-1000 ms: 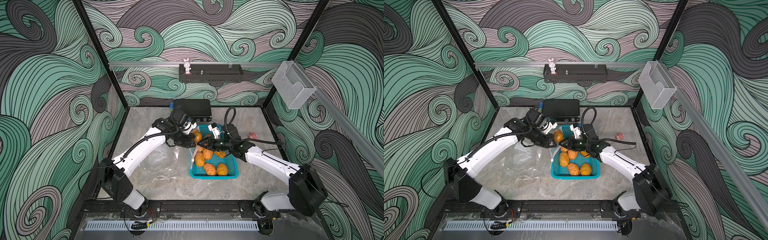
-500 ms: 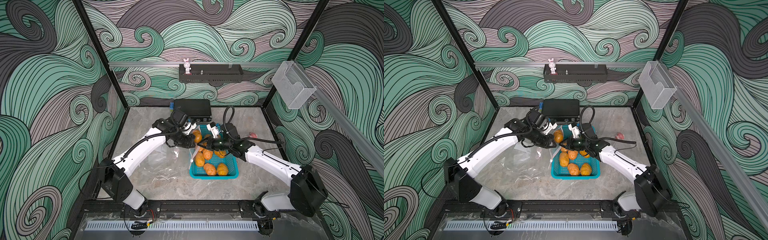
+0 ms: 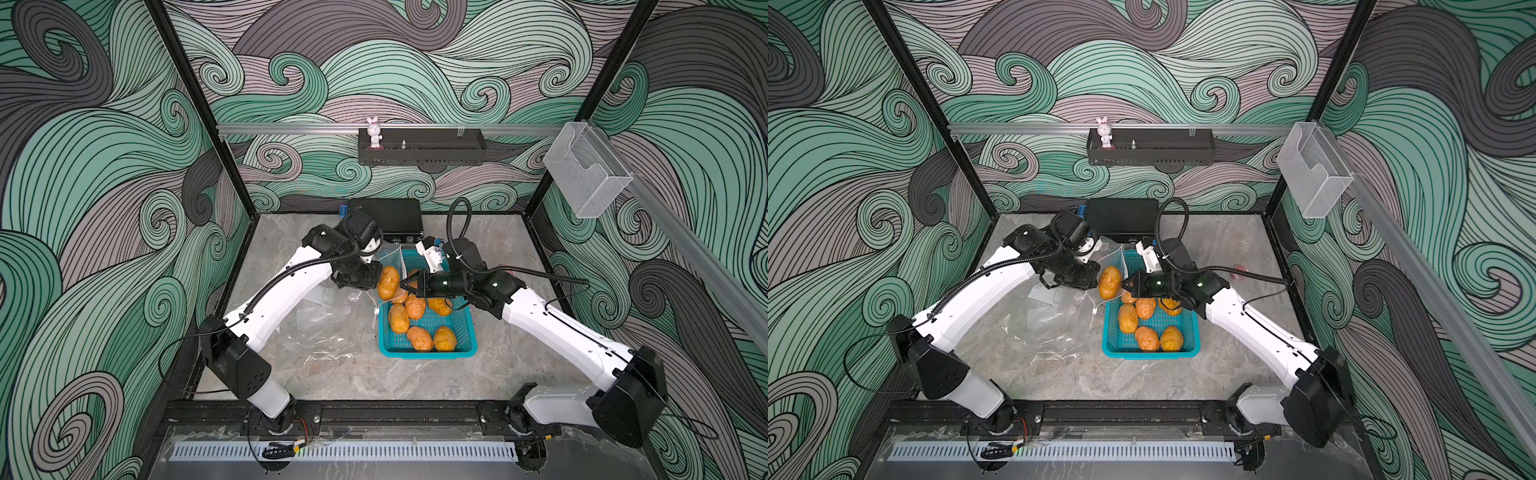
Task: Put the potatoes into a zipper bag and zip it
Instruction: Adjust the zipper food storage bag at the center of the board.
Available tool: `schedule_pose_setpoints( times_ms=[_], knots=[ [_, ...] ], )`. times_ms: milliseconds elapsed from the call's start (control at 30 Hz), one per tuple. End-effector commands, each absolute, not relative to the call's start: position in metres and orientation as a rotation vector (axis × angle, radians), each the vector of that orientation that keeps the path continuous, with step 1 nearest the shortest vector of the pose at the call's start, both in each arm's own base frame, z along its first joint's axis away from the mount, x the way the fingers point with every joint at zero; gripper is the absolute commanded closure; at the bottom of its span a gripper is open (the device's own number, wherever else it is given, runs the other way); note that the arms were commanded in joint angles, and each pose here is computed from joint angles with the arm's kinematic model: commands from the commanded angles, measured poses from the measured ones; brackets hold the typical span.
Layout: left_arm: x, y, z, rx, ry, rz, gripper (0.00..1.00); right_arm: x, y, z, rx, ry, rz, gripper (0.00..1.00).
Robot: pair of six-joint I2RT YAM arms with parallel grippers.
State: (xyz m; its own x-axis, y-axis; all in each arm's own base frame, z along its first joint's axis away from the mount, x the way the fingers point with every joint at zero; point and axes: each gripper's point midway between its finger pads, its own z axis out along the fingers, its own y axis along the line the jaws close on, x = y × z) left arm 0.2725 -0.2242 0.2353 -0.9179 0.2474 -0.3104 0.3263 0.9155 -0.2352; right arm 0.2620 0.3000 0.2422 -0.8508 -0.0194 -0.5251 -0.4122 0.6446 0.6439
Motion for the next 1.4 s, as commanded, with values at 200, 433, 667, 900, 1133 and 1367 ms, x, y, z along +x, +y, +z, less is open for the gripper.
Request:
schedule_pose_setpoints(
  times_ms=[200,433,667,900,1133,1367],
  knots=[
    [0.267,-0.164,0.28,0.327,2.767,0.033,1.0,0.267,0.306,0.264,-0.368,2.401,0.954,1.0],
    [0.273,-0.147,0.323,0.327,2.619,0.105,1.0,0.265,0.337,0.303,-0.431,2.323,1.042,1.0],
    [0.277,-0.119,0.374,0.316,2.447,0.221,1.0,0.274,0.364,0.331,-0.474,2.265,1.141,1.0],
    [0.278,-0.114,0.383,0.363,2.358,0.229,1.0,0.282,0.375,0.324,-0.483,2.261,1.156,1.0],
    [0.286,-0.132,0.33,0.447,2.37,0.18,1.0,0.285,0.369,0.284,-0.463,2.334,1.109,0.91],
    [0.295,-0.148,0.294,0.463,2.406,0.124,1.0,0.296,0.315,0.279,-0.338,2.32,1.105,0.43]
  ],
)
